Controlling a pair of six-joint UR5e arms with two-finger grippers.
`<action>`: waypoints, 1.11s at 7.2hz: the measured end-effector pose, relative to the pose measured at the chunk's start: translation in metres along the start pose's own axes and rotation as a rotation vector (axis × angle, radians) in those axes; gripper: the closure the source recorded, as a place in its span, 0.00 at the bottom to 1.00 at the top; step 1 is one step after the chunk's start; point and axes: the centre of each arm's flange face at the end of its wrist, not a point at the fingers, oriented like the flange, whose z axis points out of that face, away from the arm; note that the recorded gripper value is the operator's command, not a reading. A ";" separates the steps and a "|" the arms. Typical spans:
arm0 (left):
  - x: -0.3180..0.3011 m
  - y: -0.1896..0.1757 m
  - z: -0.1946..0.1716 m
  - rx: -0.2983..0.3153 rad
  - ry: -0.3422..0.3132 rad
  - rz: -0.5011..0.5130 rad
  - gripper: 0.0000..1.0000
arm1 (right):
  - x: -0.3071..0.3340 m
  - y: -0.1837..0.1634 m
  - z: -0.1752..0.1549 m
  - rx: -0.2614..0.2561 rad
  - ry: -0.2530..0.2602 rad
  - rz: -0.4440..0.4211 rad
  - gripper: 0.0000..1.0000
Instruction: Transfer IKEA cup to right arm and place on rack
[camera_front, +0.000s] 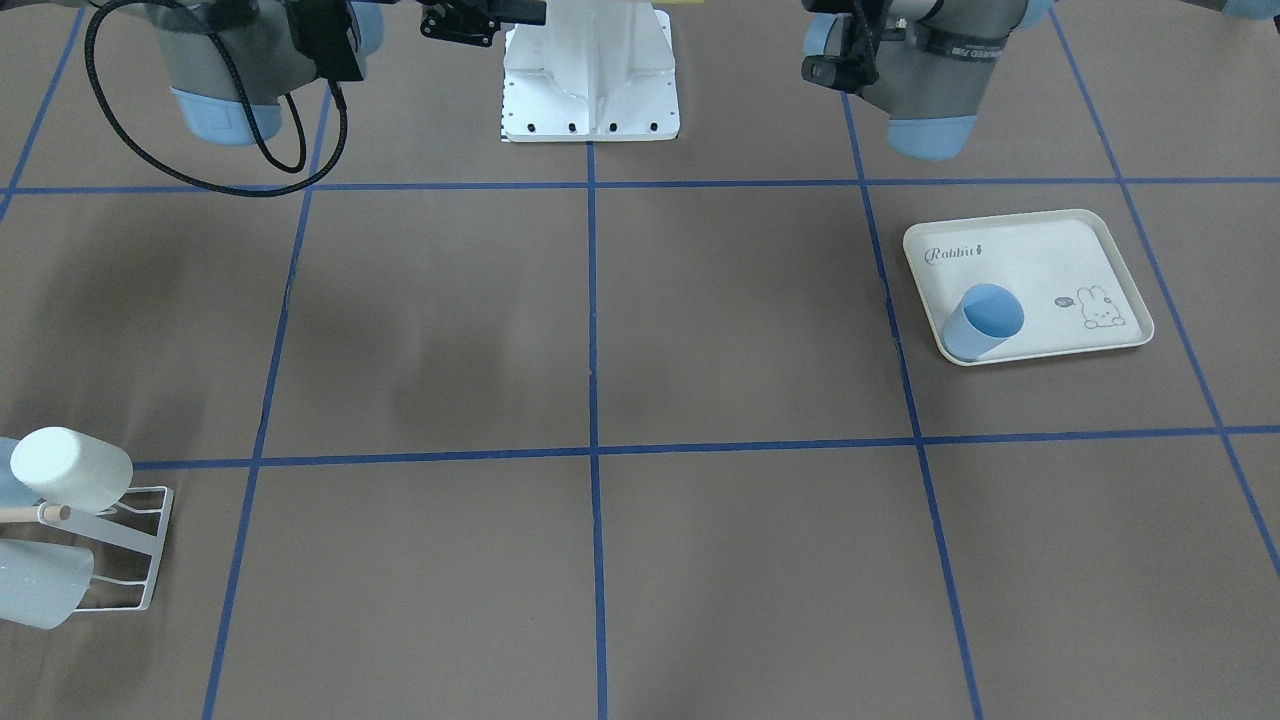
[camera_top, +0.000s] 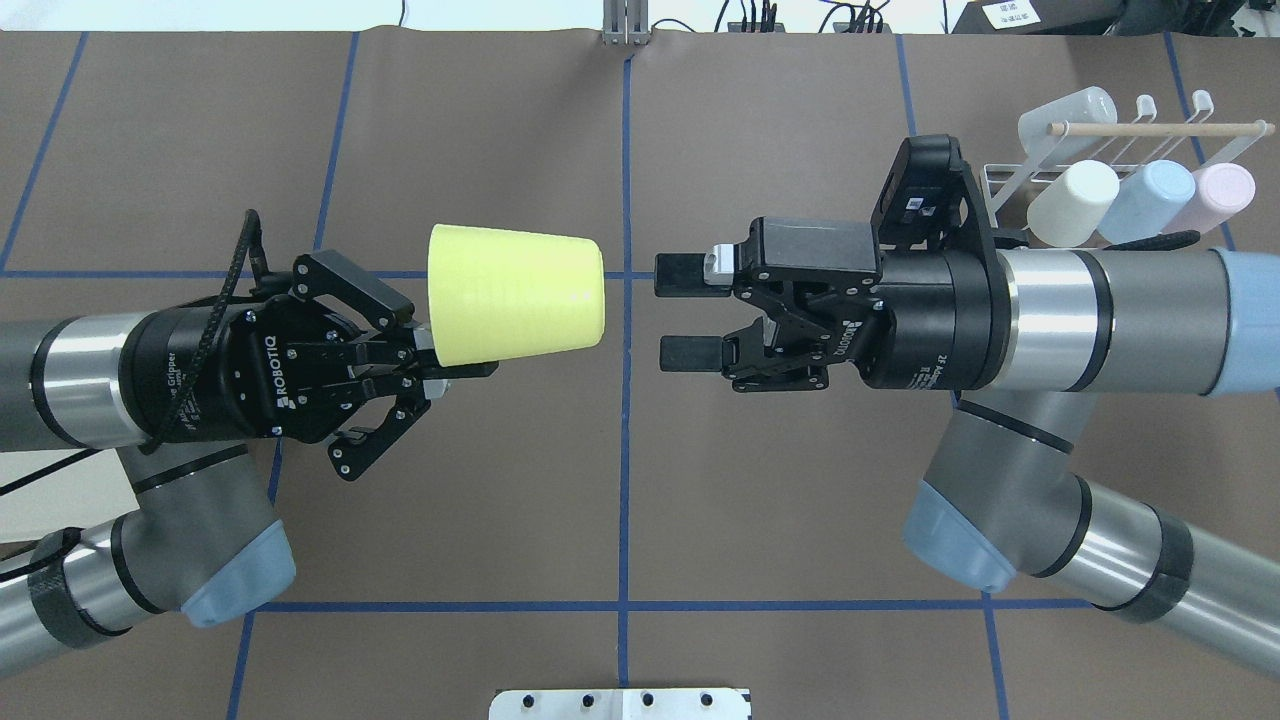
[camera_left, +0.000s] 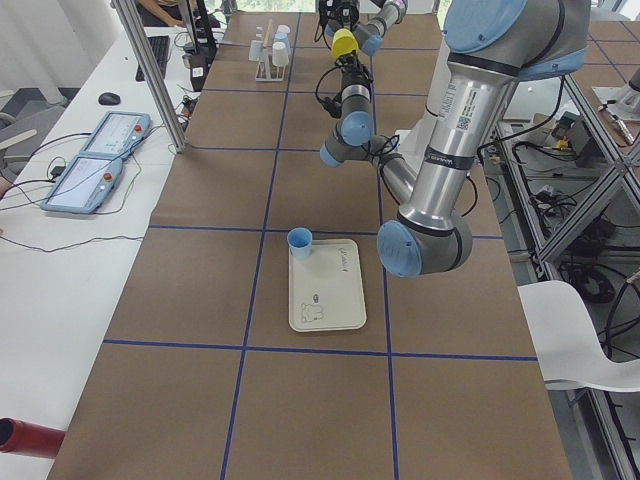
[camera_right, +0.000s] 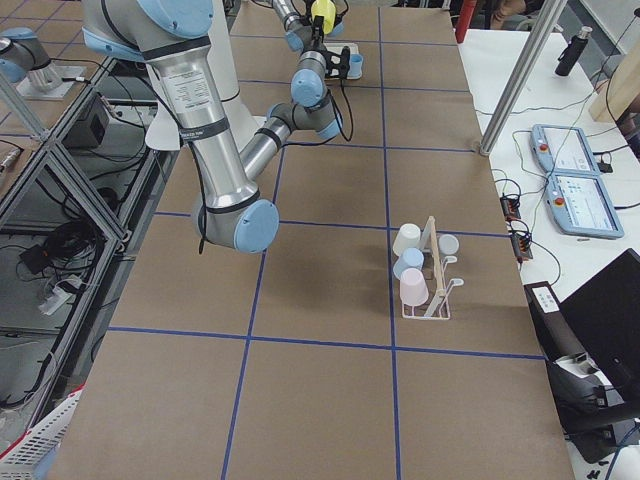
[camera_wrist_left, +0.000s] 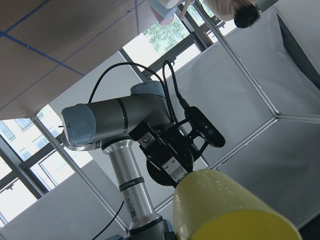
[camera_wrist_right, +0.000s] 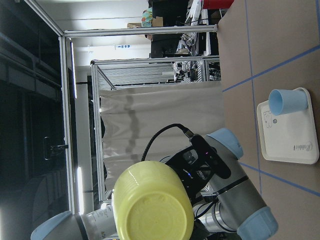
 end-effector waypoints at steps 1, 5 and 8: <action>-0.003 0.002 0.005 -0.012 0.021 -0.019 1.00 | -0.002 0.007 0.009 -0.010 -0.021 0.005 0.02; -0.006 0.002 0.008 -0.018 0.037 -0.033 1.00 | -0.007 0.013 0.024 -0.011 -0.057 0.011 0.02; -0.010 0.001 0.005 -0.037 0.038 -0.036 1.00 | -0.003 0.007 0.027 0.016 -0.059 0.010 0.02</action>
